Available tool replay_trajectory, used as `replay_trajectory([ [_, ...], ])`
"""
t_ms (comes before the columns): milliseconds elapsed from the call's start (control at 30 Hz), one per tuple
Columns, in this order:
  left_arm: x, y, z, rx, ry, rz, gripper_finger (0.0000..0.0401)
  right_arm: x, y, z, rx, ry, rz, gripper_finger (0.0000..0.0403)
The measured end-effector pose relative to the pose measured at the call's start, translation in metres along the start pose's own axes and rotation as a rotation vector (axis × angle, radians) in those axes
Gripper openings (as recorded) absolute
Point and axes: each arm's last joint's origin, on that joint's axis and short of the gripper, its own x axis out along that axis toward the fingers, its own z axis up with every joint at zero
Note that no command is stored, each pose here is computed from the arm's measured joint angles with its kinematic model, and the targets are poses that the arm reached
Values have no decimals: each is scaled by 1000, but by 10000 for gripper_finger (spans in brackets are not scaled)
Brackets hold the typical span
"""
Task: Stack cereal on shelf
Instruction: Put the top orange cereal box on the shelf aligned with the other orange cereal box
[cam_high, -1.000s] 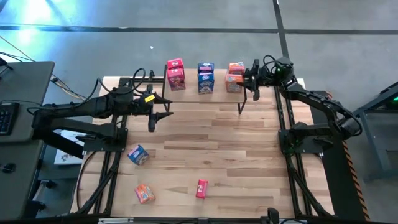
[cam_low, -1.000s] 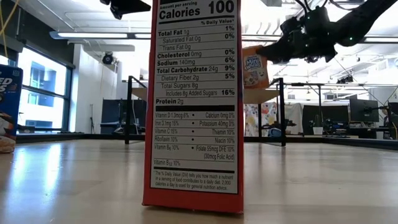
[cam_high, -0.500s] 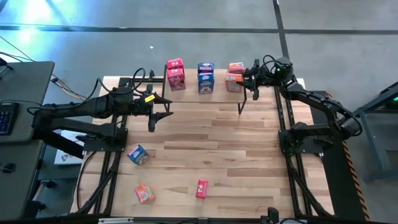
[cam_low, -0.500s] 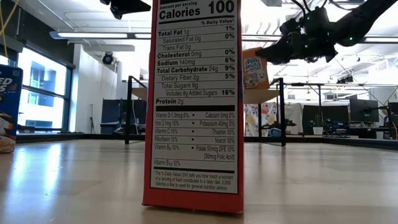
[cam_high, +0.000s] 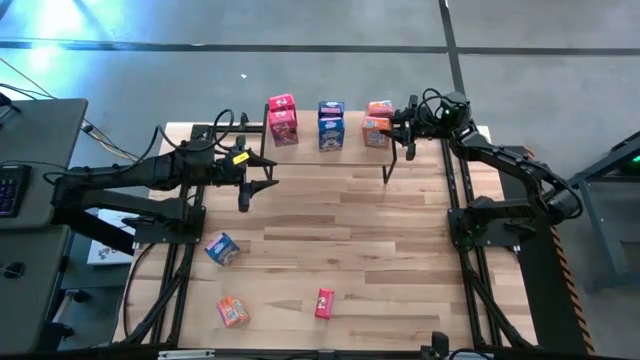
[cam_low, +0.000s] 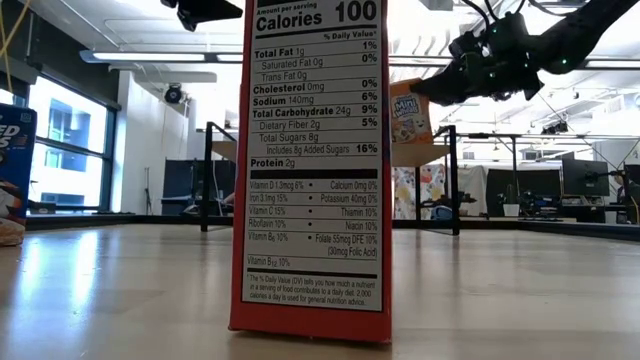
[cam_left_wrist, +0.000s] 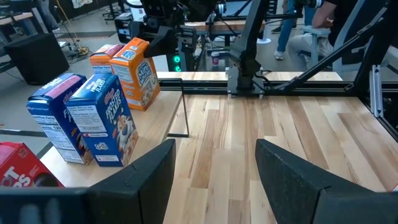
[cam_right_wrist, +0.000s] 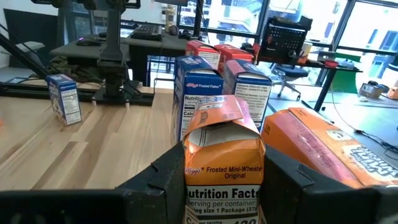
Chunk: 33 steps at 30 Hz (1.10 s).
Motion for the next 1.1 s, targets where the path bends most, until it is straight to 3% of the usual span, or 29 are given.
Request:
replay_trajectory([
  [600,0,0,0,0,0,0,211,0,-1,0,52,9,-30,150],
  [1100,0,0,0,0,0,0,211,-1,-3,-2,79,32,-66,186],
])
